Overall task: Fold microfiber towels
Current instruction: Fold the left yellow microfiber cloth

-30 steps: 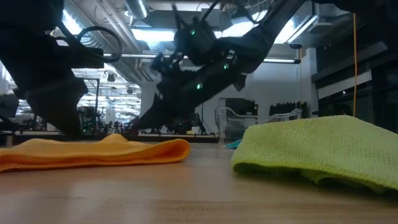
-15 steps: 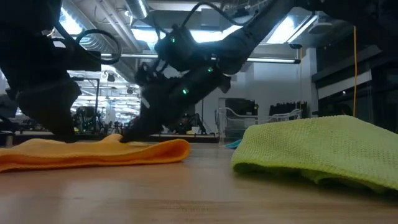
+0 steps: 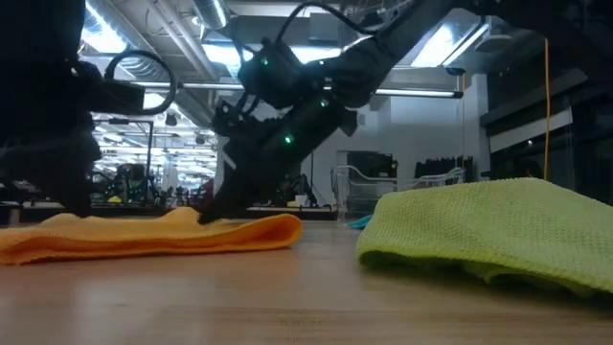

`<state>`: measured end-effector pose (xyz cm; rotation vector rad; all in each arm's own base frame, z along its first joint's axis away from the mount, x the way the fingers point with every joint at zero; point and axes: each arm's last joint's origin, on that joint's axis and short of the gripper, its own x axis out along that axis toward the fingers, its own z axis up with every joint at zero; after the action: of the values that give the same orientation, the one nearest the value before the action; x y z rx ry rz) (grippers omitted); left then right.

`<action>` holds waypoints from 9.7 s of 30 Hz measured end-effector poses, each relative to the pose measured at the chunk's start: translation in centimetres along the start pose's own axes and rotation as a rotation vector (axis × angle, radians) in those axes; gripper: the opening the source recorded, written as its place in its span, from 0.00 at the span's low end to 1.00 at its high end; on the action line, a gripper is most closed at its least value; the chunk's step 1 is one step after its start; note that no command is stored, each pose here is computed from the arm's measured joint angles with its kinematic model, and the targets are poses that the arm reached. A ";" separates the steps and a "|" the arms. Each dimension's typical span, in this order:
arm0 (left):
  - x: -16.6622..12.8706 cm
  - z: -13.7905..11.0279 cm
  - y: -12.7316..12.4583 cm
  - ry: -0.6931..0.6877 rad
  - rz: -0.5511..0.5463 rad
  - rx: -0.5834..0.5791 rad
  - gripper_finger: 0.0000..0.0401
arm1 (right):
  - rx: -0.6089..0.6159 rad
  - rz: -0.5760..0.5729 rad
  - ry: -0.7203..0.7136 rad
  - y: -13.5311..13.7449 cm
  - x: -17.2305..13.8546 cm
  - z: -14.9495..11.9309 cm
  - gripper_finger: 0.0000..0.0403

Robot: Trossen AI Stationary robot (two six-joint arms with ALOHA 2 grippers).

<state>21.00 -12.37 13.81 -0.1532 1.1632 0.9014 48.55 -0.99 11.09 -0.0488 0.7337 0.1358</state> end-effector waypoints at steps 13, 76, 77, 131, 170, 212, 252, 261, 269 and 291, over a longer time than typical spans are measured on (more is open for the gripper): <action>0.0 0.7 -0.1 -0.061 0.004 -0.019 0.29 | -0.018 -0.049 -0.087 -3.1 -0.5 2.1 0.19; -4.7 2.7 -2.8 -0.067 -0.200 -0.145 0.24 | 0.069 0.030 0.366 3.7 -22.7 6.9 0.19; -4.8 2.6 -2.8 -0.063 -0.204 -0.157 0.23 | 0.043 0.034 0.355 4.4 -23.7 7.1 0.19; -8.1 -3.4 -6.1 -0.147 -0.494 0.136 0.51 | -0.088 0.131 0.358 9.7 -12.3 5.3 0.66; -2.7 -2.5 -9.6 -0.023 -0.419 0.275 0.51 | -0.206 0.104 0.469 12.0 -2.2 -0.6 0.63; -11.7 0.7 -10.0 -0.199 -0.560 0.384 0.00 | -0.247 -0.111 0.333 22.1 -9.7 1.8 0.01; -2.5 3.5 -3.5 -0.055 0.123 0.599 0.00 | -0.159 -0.525 0.240 7.2 -3.3 2.8 0.02; -0.5 3.5 -2.9 -0.013 0.128 0.560 0.03 | -0.085 -0.478 0.234 6.2 -3.3 2.8 0.12; -0.4 3.6 -2.8 -0.002 0.134 0.524 0.17 | -0.100 -0.470 0.238 6.2 -3.3 2.8 0.34; -5.9 2.0 0.0 0.063 -0.042 0.216 0.32 | 0.097 -0.581 0.419 6.5 -9.4 3.1 0.40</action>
<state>21.80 -14.44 19.66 -0.0302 1.3036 0.7323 42.75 4.68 19.70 -0.1995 1.1135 -0.4781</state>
